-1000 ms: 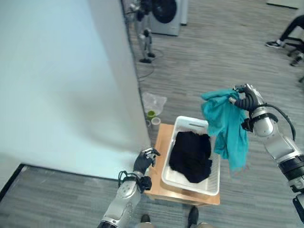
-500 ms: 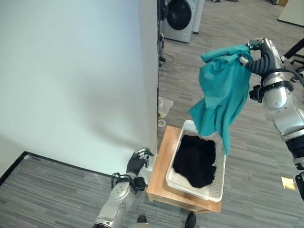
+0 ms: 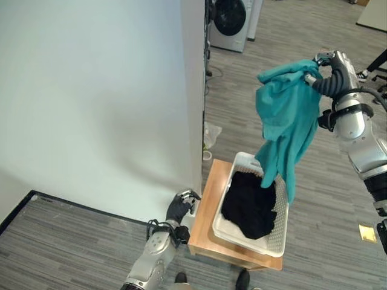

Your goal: Pick up bed clothes into laundry basket.

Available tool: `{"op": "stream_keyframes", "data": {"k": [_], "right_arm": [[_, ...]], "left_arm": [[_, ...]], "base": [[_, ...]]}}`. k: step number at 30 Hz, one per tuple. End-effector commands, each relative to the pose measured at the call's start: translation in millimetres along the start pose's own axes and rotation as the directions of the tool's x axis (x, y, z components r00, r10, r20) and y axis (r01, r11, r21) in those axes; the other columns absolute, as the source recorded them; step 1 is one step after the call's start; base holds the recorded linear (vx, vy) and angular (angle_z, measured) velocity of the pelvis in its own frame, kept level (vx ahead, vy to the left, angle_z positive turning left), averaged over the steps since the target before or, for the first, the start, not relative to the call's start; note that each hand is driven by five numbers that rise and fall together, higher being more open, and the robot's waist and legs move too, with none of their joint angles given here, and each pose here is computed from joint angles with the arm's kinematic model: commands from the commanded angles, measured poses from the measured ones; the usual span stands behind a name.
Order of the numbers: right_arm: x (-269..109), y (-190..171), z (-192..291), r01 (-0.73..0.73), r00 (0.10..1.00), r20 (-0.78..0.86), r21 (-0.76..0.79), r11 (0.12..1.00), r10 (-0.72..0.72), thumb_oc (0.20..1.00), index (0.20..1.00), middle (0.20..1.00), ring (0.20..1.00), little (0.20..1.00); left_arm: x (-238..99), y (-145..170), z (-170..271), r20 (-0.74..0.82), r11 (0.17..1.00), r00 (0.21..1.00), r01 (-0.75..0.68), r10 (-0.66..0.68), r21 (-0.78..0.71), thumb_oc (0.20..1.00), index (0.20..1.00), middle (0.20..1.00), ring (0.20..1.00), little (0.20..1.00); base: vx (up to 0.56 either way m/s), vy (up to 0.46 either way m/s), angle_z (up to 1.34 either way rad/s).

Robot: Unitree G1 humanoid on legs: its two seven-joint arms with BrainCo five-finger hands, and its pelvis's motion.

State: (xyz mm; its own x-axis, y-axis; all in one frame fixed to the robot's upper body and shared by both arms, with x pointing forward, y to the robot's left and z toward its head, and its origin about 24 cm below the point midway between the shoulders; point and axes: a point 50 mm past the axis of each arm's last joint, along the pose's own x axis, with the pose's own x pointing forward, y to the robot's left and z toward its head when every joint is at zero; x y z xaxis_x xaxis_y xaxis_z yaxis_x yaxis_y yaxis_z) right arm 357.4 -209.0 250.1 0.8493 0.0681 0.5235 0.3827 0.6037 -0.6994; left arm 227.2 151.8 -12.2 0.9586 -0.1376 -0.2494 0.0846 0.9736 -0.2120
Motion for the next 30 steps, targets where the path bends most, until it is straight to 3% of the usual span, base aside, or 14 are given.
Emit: {"op": "stream_keyframes", "data": {"k": [1,7,14,19,30], "right_arm": [[18,-22,31,0.086,0.988,0.127,0.024,0.996,-0.088,0.2,0.2,0.2,0.2,0.2],[1,13,18,0.019,0.998,0.052,0.133,0.991,-0.026,0.2,0.2,0.2,0.2,0.2],[-56,75,-20,-0.065,0.982,-0.15,0.291,0.955,0.113,0.2,0.2,0.2,0.2,0.2],[-108,115,-49,-0.144,0.913,-0.315,0.344,0.928,0.259,0.2,0.2,0.2,0.2,0.2],[-128,152,-46,-0.286,0.851,-0.323,0.375,0.882,0.413,0.2,0.2,0.2,0.2,0.2]], "left_arm": [[13,-25,21,0.091,0.994,0.99,0.111,-0.11,-0.009,0.2,0.2,0.2,0.2,0.2],[13,-27,18,0.081,0.994,0.991,0.111,-0.108,-0.024,0.2,0.2,0.2,0.2,0.2],[16,-30,19,0.088,0.994,0.991,0.101,-0.098,-0.034,0.2,0.2,0.2,0.2,0.2],[18,-36,19,0.082,0.992,0.989,0.128,-0.127,-0.005,0.2,0.2,0.2,0.2,0.2],[13,-71,-1,-0.001,0.949,0.953,0.3,-0.302,-0.097,0.2,0.2,0.2,0.2,0.2]], "base": [[0.0,0.0,0.0],[0.0,0.008,0.03],[-0.01,0.002,0.01],[-0.02,0.003,0.03],[-0.01,0.004,-0.09]]}}
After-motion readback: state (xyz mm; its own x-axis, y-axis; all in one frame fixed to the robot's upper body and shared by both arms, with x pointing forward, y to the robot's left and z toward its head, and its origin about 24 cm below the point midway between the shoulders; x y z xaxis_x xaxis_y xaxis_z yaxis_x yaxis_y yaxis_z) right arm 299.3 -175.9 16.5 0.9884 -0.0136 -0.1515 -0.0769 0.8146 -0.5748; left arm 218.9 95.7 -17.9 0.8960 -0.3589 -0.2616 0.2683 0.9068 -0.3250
